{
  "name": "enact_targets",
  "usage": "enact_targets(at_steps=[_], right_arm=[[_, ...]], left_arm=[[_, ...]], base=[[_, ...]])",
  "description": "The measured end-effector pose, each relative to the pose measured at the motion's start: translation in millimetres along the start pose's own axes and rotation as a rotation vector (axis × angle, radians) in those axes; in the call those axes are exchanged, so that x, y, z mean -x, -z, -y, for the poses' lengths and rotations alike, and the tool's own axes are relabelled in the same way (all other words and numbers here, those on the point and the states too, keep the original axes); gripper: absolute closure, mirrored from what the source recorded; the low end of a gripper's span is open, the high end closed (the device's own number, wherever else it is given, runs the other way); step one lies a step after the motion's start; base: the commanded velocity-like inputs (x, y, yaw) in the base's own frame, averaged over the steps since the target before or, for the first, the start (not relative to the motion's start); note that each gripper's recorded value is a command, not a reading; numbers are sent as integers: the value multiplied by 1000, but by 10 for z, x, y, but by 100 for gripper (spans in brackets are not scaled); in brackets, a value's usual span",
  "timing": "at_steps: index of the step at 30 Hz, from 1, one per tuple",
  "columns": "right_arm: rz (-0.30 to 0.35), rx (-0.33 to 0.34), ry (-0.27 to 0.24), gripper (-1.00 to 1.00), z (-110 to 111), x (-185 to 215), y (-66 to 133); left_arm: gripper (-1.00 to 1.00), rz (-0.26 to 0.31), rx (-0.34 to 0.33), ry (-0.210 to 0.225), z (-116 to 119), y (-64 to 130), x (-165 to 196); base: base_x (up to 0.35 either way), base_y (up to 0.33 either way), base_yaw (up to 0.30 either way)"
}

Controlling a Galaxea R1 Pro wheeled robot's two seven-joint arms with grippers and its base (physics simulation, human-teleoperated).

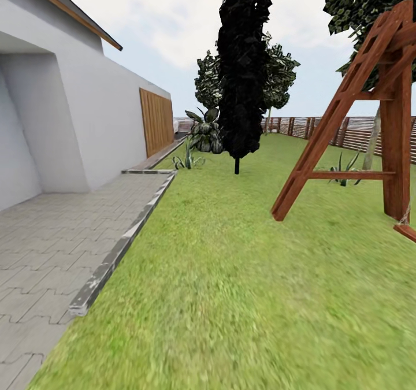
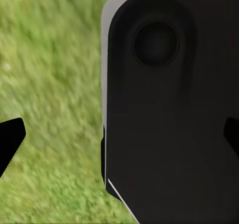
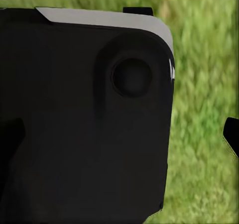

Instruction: Take the three Easter eggs out of the wicker basket on the lawn in the garden, then place them on the lawn next to a single tree (choose any tree) so that all three eggs are next to the same tree and none are left in the basket.

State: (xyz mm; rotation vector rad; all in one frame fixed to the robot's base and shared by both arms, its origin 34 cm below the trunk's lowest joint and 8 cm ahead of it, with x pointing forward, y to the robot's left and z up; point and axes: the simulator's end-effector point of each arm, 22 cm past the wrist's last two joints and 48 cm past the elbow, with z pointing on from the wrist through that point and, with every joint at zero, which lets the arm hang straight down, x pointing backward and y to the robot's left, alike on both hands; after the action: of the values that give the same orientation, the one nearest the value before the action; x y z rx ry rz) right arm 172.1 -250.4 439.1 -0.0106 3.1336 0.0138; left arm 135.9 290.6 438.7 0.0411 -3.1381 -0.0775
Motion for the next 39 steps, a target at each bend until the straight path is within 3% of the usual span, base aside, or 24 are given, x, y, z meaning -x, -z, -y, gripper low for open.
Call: enact_targets(at_steps=[14,30,39], right_arm=[[6,1,-3,-100,-13,14,0],[7,2,-9,-100,-25,16,0],[6,2,-9,-100,-26,13,0]], left_arm=[[-100,0,0,0,-1,0,0],[-100,0,0,0,1,0,1],[-100,0,0,0,0,0,0]], base=[[329,0,-7],[329,0,-261],[330,0,-20]])
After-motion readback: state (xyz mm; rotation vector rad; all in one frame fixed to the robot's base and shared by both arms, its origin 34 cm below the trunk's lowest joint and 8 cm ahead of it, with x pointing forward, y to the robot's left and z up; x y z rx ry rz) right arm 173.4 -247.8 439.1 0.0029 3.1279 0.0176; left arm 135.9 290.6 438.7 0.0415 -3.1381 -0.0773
